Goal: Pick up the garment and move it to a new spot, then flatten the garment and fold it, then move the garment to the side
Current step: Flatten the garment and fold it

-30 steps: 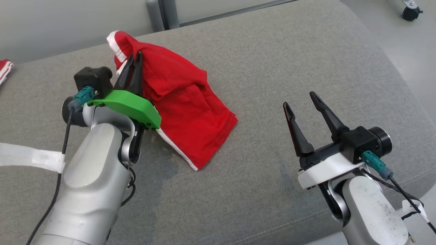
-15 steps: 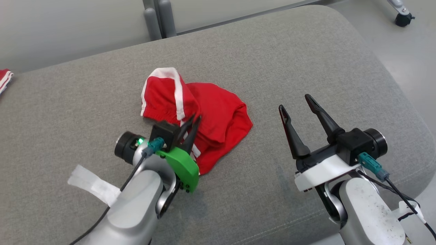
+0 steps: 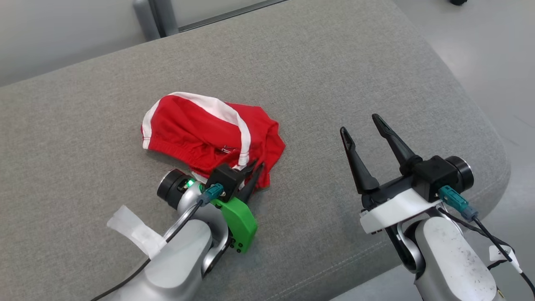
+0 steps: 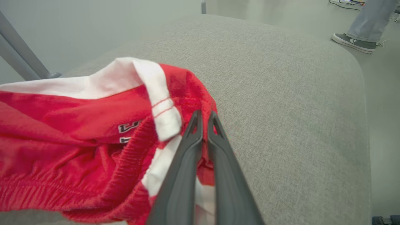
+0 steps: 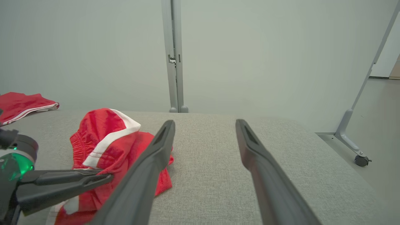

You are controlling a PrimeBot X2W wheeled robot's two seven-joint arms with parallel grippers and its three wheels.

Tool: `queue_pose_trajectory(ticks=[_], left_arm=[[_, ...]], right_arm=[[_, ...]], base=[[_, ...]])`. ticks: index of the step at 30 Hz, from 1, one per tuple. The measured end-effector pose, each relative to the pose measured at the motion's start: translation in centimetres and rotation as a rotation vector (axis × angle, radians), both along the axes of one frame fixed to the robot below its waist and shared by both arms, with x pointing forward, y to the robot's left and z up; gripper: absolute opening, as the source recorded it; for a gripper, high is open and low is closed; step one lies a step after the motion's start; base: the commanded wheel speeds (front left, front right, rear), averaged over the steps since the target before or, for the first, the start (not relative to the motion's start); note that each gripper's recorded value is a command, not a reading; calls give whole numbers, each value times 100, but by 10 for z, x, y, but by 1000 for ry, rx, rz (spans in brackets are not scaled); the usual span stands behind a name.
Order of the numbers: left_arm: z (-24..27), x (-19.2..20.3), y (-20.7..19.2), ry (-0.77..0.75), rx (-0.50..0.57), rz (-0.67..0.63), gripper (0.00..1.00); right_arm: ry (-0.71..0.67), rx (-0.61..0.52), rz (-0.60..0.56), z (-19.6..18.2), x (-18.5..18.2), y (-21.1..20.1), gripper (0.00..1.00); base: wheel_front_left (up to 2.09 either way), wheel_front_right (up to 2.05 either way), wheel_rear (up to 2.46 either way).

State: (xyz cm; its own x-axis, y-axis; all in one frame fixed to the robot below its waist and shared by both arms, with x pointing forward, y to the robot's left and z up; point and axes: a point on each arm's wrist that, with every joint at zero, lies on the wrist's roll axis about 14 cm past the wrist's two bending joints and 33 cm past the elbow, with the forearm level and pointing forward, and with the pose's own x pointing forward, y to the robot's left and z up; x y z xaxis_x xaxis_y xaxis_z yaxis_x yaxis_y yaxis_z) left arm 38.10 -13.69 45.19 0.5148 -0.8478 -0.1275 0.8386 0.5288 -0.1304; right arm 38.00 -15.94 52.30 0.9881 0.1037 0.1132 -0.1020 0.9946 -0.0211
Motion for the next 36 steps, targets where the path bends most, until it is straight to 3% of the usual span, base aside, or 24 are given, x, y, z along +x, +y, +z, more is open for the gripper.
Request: queue_pose_trajectory(ticks=[1,2,3,8,17,25,36], left_arm=[[2,-4,-5,15,-22,-20,37],[5,-8,-10,30,-48,-40,84],[8,-14,-16,41,-75,-70,100],[6,-30,-23,139,-138,-95,100],[24,-26,-14,116,-193,-65,100],[59,-34,-2,96,-306,-41,100],[67,16,84,27,-291,354,100]], right_arm=[[4,-1,-10,-1,0,-3,100],[8,-3,-20,-2,0,-6,100],[11,-4,-29,-3,0,-9,100],[7,-10,-63,-2,4,-18,100],[-3,0,-31,-1,13,-8,100],[-10,14,49,0,21,18,100],[72,-11,329,-29,4,103,100]], base=[[0,0,0],[0,0,0],[0,0,0],[0,0,0],[0,0,0],[0,0,0],[0,0,0]])
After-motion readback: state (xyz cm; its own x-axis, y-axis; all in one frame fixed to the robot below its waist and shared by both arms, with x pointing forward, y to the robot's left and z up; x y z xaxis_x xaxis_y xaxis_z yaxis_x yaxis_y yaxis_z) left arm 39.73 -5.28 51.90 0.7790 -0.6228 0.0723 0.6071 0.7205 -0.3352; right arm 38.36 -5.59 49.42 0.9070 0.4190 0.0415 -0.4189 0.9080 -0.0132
